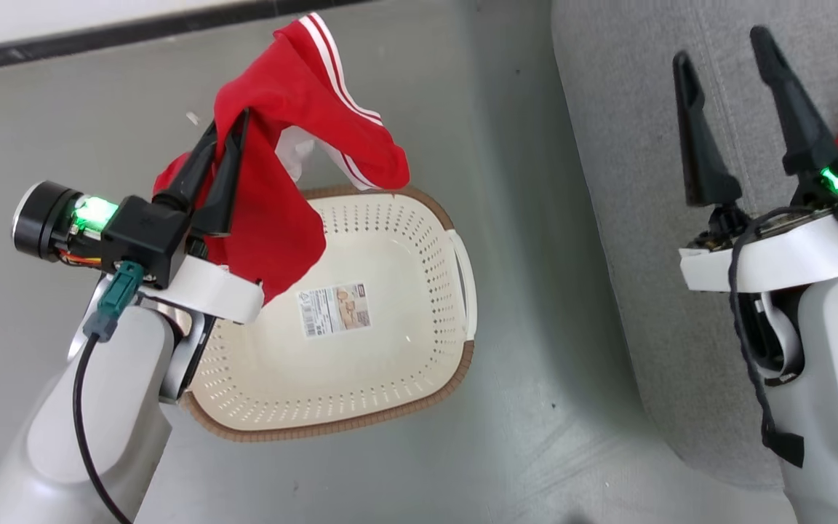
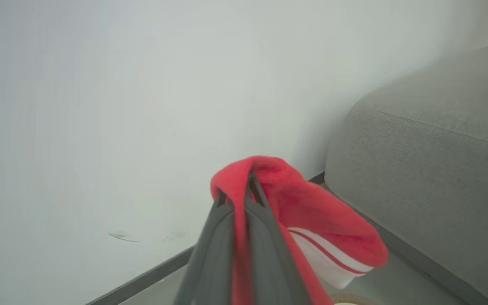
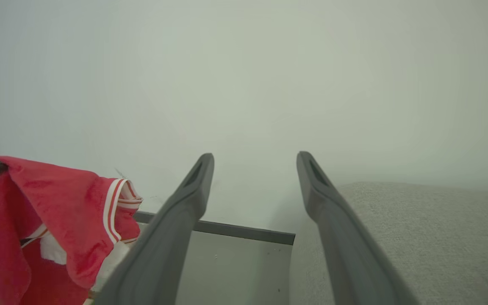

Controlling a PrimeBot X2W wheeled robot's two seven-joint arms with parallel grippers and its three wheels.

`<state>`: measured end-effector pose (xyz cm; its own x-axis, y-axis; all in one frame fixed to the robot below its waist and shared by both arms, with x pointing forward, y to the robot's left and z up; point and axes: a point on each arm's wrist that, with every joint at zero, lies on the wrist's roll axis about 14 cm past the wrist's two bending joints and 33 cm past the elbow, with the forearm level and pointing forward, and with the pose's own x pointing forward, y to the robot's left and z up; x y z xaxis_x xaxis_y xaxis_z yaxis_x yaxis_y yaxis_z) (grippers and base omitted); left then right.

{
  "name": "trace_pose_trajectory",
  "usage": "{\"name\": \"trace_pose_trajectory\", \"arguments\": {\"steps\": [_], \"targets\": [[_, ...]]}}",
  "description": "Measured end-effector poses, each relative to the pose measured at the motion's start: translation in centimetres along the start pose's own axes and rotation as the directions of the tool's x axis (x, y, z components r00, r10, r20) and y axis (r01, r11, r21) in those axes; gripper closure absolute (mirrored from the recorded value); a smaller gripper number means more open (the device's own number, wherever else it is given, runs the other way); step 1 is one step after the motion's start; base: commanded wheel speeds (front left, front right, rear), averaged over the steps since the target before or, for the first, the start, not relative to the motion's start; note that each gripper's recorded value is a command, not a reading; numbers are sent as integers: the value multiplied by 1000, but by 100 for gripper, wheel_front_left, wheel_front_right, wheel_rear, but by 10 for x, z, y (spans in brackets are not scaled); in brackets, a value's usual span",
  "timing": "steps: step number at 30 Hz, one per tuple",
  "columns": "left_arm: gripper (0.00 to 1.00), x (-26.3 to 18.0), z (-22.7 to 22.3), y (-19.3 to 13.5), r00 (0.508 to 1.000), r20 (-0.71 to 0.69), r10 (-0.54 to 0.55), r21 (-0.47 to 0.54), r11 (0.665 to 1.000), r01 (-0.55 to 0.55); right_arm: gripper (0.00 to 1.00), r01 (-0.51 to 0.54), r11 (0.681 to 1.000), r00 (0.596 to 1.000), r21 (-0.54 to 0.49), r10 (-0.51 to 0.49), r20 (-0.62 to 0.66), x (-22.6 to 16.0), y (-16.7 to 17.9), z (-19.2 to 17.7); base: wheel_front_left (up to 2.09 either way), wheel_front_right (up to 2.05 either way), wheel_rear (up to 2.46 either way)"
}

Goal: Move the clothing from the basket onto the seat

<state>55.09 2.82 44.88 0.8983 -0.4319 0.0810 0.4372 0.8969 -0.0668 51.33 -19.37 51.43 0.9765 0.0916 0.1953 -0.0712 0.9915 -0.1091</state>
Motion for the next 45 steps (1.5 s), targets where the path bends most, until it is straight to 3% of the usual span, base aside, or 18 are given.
{"name": "trace_pose_trajectory", "arguments": {"steps": [13,26,37,45], "targets": [[100,-27,78,6,993,114,-23,101,995,11,0,-93,996,995,2,93,17,-20,30,28,0,0,0],[100,-54,138,-9,983,175,-57,117,992,36,0,-227,974,974,11,227,15,-50,73,44,0,0,0],[100,-78,187,-33,965,234,-116,155,985,80,0,-408,913,912,-2,408,24,-84,128,59,0,0,0],[100,-93,210,-49,956,250,-150,179,978,106,0,-542,840,838,-1,541,74,-110,174,81,0,0,0]]}}
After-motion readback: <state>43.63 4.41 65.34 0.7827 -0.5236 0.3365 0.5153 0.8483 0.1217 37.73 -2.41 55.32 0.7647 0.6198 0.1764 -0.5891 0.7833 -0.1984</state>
